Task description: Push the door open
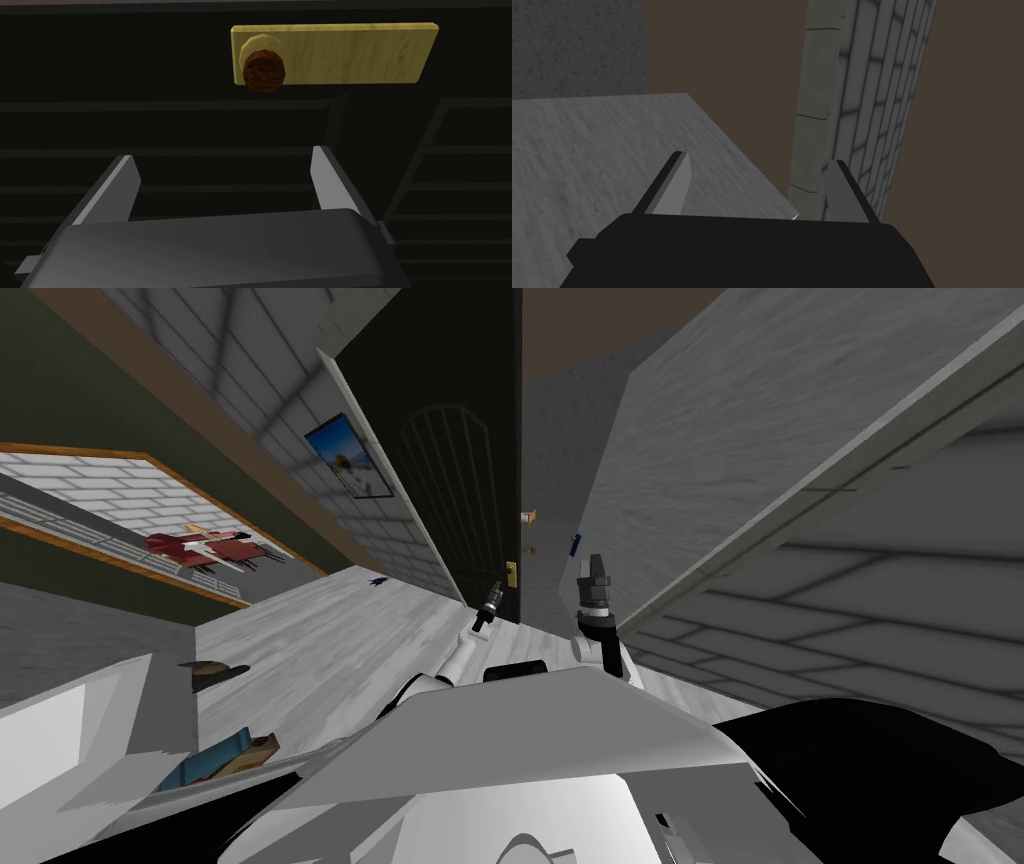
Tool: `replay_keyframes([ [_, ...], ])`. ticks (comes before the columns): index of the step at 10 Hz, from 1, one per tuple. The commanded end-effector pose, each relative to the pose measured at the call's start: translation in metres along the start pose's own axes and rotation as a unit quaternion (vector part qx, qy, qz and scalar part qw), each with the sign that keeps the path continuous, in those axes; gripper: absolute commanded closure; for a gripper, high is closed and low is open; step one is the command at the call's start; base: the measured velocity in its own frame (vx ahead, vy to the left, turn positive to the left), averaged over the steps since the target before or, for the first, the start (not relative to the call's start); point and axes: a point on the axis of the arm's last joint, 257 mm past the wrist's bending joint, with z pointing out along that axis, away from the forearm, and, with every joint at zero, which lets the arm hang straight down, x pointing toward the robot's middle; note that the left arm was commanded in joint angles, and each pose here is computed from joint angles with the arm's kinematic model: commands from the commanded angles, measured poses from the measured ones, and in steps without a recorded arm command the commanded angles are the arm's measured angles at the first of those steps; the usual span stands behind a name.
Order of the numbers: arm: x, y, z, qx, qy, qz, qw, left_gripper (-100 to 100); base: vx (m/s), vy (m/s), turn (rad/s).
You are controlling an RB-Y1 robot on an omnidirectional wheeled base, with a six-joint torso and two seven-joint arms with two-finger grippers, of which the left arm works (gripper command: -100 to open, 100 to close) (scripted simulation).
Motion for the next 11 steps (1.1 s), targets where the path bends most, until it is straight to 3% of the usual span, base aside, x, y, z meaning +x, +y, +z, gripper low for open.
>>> replay_keyframes([
  [1,0.008,0.007,0.0049,-0.012,0.008,-0.001,0.9999,-100,0.100,0.051,-0.025],
  [6,0.024,0.021,0.0136,-0.035,0.024,-0.002,0.9991,-100,0.083,0.056,-0.016],
  [8,0.009,0.021,0.0097,-0.034,0.016,0.007,0.9993,-100,0.085,-0.017,-0.023],
  [11,0.001,0.023,0.0079,-0.035,0.012,0.011,0.9993,-100,0.185,-0.084,-0.021],
])
